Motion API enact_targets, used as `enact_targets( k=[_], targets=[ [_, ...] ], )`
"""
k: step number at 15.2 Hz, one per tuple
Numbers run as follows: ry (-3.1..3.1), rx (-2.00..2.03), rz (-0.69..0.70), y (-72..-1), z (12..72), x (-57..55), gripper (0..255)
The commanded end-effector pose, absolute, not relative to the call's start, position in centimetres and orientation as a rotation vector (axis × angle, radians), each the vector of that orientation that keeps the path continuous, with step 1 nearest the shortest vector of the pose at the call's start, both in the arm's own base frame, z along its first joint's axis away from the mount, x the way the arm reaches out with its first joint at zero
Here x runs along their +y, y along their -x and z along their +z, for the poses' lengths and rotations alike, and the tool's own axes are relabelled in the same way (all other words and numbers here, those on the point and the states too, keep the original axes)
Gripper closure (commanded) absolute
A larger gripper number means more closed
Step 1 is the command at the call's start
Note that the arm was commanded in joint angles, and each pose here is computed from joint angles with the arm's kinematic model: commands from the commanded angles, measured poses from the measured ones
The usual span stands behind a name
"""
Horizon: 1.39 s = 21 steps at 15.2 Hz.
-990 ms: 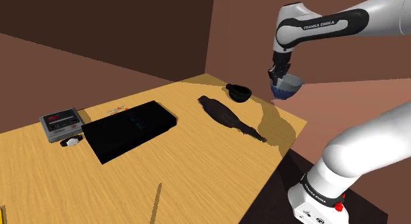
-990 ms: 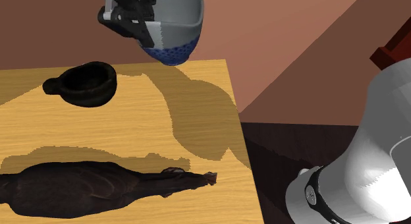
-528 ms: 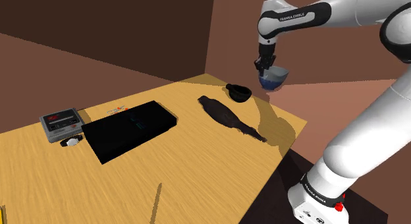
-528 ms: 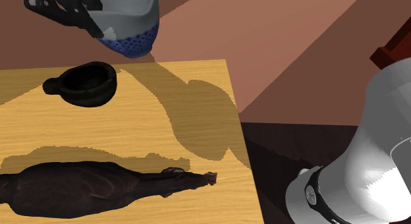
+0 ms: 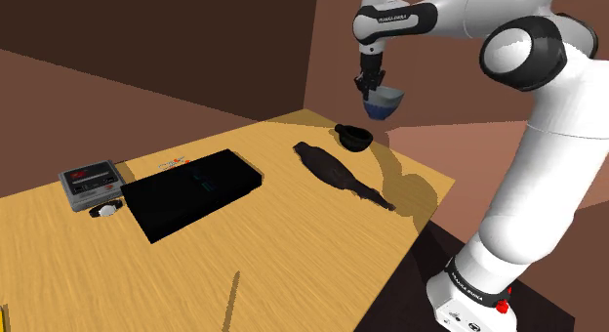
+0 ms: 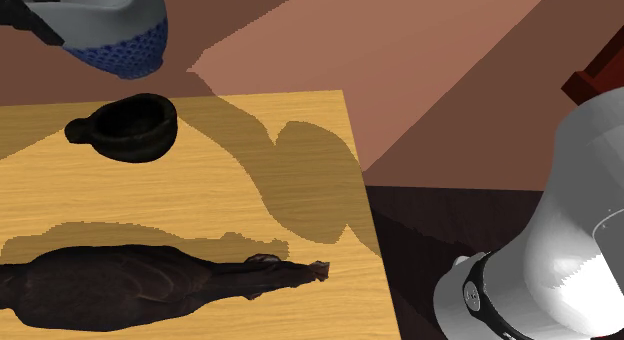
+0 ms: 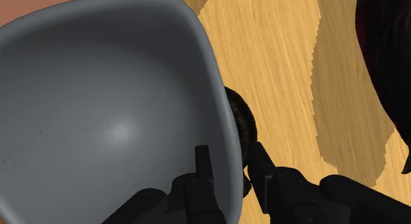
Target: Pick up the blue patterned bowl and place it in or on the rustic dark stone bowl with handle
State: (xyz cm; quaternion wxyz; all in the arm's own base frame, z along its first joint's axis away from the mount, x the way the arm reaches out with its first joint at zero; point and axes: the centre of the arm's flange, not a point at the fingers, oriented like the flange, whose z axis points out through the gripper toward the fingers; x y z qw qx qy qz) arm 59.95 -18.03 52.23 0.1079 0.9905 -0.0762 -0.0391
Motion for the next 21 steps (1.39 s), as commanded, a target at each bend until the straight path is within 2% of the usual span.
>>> enact_targets(
  k=[1,5,21],
  targets=[
    [-2.914,-0.224,-0.113,-62.7,52.5,-18.3,255],
    [-2.914,-0.224,-0.113,-68.4,53.1,-18.8,255],
    [-2.914,-0.224,-0.113,-68.4,44.7,-18.8,255]
  ],
)
